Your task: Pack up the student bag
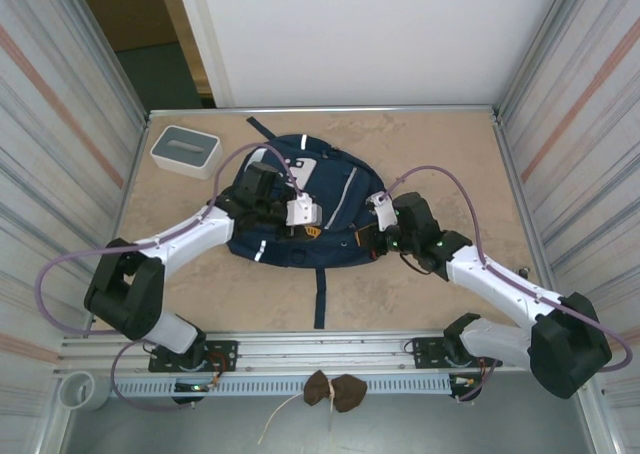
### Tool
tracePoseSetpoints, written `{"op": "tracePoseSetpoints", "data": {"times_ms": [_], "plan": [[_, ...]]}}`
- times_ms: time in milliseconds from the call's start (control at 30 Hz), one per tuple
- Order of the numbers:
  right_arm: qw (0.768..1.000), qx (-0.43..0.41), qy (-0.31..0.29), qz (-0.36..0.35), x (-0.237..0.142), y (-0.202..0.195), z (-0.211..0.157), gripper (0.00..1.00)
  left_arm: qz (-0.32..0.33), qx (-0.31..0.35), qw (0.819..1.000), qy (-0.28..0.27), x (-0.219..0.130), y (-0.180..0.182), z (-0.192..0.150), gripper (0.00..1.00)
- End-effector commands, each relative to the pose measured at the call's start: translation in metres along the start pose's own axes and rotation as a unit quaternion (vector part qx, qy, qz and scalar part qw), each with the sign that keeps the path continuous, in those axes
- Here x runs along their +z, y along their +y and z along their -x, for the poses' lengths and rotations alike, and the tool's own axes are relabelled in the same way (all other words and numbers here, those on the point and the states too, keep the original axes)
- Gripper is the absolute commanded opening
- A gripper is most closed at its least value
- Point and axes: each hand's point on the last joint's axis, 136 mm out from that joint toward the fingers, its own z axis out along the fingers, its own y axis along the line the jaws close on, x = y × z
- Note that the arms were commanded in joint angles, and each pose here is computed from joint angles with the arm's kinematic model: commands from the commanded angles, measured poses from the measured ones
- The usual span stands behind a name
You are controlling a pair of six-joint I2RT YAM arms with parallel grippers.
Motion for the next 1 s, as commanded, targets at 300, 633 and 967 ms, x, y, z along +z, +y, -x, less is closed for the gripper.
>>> {"op": "tracePoseSetpoints", "data": {"times_ms": [300, 633, 967], "plan": [[0.998, -0.001, -0.047, 0.043, -0.008, 0.033, 0.031, 0.00, 0.035, 0.033, 0.998, 0.048, 0.025, -0.012, 0.023, 0.60], [0.999, 0.006, -0.042, 0.007, -0.010, 0.018, 0.025, 0.00, 0.020, 0.045, 0.998, 0.047, 0.027, -0.011, 0.019, 0.09], [0.991, 0.073, -0.028, -0.111, -0.005, -0.049, 0.026, 0.00, 0.004, 0.021, 1.000, -0.021, -0.014, -0.023, 0.011, 0.07]]}}
